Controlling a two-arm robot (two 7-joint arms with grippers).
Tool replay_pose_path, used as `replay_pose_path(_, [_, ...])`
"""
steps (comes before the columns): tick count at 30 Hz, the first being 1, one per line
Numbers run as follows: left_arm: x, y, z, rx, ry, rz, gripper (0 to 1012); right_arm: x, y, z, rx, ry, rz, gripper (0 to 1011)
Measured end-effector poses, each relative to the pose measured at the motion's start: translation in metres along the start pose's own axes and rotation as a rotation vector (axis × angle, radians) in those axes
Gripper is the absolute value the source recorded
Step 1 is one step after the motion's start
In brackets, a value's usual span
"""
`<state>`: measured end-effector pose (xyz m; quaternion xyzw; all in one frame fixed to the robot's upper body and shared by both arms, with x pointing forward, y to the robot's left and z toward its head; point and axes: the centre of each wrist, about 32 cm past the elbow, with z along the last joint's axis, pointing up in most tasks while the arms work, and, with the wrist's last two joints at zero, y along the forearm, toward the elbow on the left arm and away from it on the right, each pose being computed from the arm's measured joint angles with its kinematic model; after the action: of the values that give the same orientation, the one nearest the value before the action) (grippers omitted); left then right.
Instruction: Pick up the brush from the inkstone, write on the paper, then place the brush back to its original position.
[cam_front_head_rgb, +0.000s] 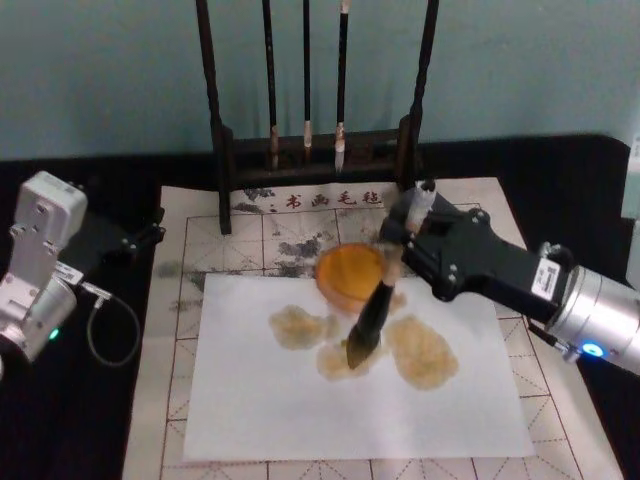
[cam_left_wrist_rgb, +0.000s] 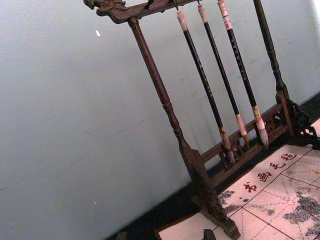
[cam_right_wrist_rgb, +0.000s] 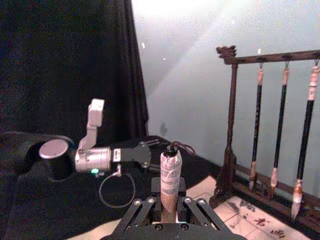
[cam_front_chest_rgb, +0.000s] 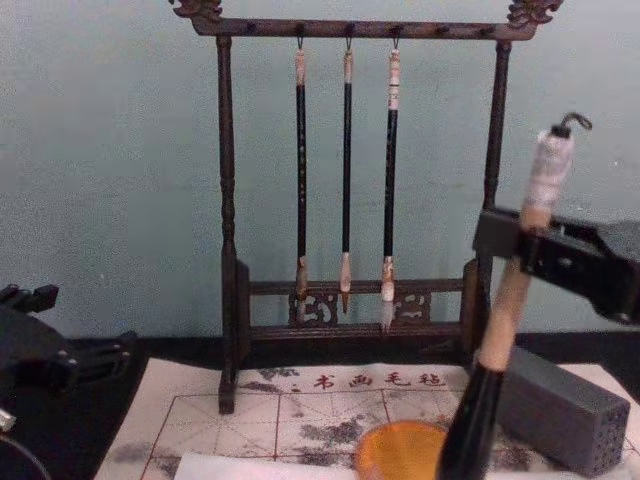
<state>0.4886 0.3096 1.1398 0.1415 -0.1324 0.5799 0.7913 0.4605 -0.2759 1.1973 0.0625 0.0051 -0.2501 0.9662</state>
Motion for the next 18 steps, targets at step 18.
replay_pose_path(18, [0.0000, 0.0000, 0.0000, 0.000, 0.000, 0.000, 1001, -0.0018, -0.0101, -0.0083, -0.037, 0.001, 0.009, 181])
